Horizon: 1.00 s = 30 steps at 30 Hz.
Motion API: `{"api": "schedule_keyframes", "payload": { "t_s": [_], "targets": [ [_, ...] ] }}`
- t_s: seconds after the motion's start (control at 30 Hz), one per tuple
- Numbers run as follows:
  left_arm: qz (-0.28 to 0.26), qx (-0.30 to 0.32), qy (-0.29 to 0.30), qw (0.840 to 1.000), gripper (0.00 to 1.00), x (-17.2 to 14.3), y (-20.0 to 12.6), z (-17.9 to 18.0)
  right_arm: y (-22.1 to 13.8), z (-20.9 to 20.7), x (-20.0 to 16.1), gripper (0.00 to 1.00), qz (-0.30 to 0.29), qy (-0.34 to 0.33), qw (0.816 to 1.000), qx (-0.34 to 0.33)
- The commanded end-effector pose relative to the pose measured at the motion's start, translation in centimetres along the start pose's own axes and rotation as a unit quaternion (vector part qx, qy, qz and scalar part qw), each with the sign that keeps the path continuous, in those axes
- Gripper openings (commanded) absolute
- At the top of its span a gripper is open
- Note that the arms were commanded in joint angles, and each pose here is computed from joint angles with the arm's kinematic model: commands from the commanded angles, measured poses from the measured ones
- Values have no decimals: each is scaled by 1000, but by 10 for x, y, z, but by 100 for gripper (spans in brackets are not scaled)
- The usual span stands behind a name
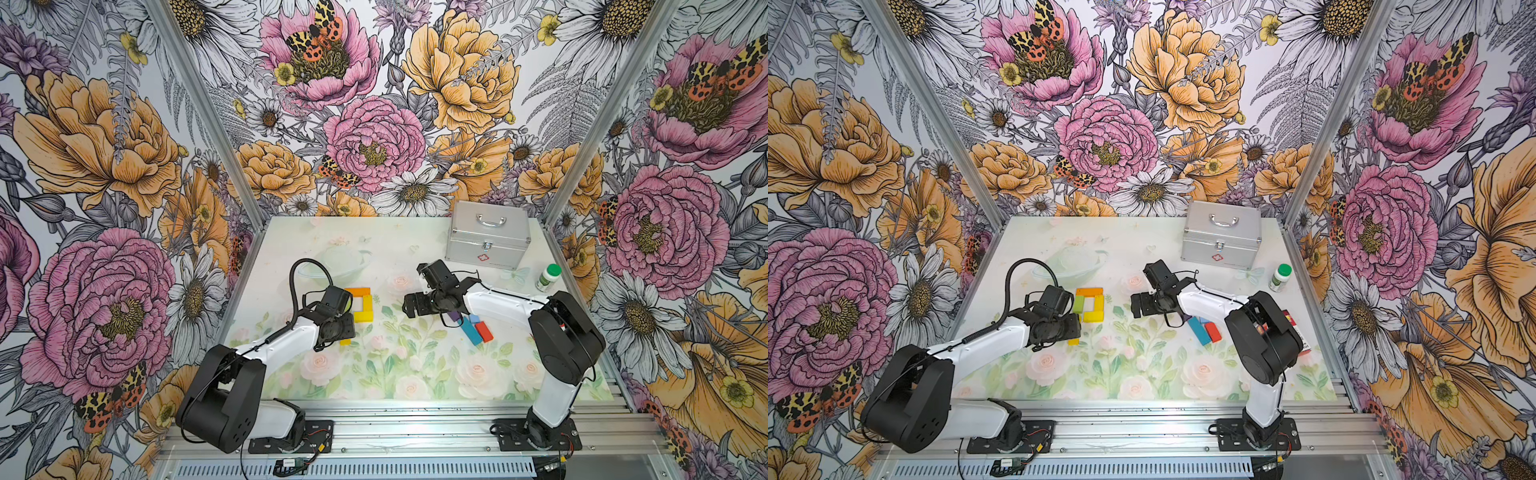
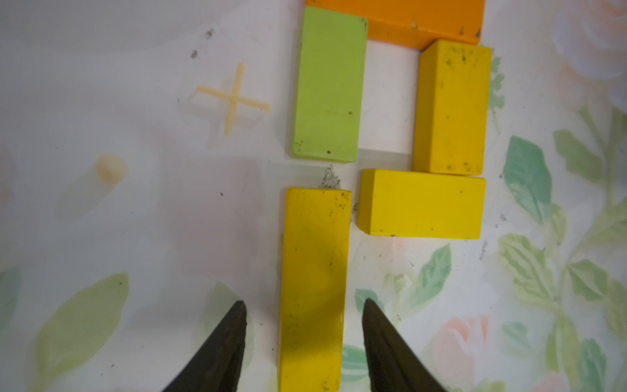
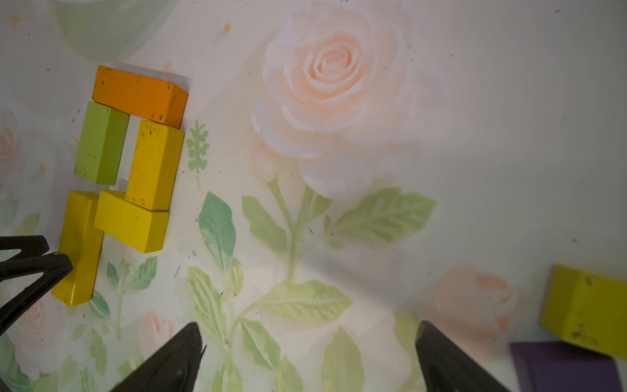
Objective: Assemble the letter p with building blocks
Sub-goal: Place the building block at the center of the board, then assemble the building block at the center of the board.
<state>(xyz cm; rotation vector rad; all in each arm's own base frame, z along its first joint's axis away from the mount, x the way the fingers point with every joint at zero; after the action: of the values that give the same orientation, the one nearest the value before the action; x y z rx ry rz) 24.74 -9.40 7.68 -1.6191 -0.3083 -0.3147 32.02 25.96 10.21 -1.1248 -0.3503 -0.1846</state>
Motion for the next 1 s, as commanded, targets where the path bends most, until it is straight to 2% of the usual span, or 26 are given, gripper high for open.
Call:
{"api": "schedule_keyframes", "payload": {
  "t_s": [0.0, 0.67, 0.97],
  "targets": [
    [-10, -12, -13, 1000, 54, 0, -3, -2, 4, 5, 3, 99, -1, -7, 1000, 6],
    [24, -22, 5, 999, 43, -6, 12, -9, 11, 2, 0, 100, 9, -6, 1000, 1],
    [24, -25, 6, 999, 39, -3, 12, -9, 11, 2, 0, 99, 10, -8, 1000, 3]
  ]
}}
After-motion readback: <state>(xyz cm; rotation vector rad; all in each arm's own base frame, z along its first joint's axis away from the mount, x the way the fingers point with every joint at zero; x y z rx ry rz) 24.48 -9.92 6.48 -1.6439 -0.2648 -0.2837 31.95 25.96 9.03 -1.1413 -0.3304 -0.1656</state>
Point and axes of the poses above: each gripper's point midway between its finger pads, its own y axis out along the fingers, its own z axis along the line the jaws close on, x = y × z, the point moved 5 cm from there along -y, back along the fingers, and after that the axes turned 9 degrees about y, right-handed, at the moved point
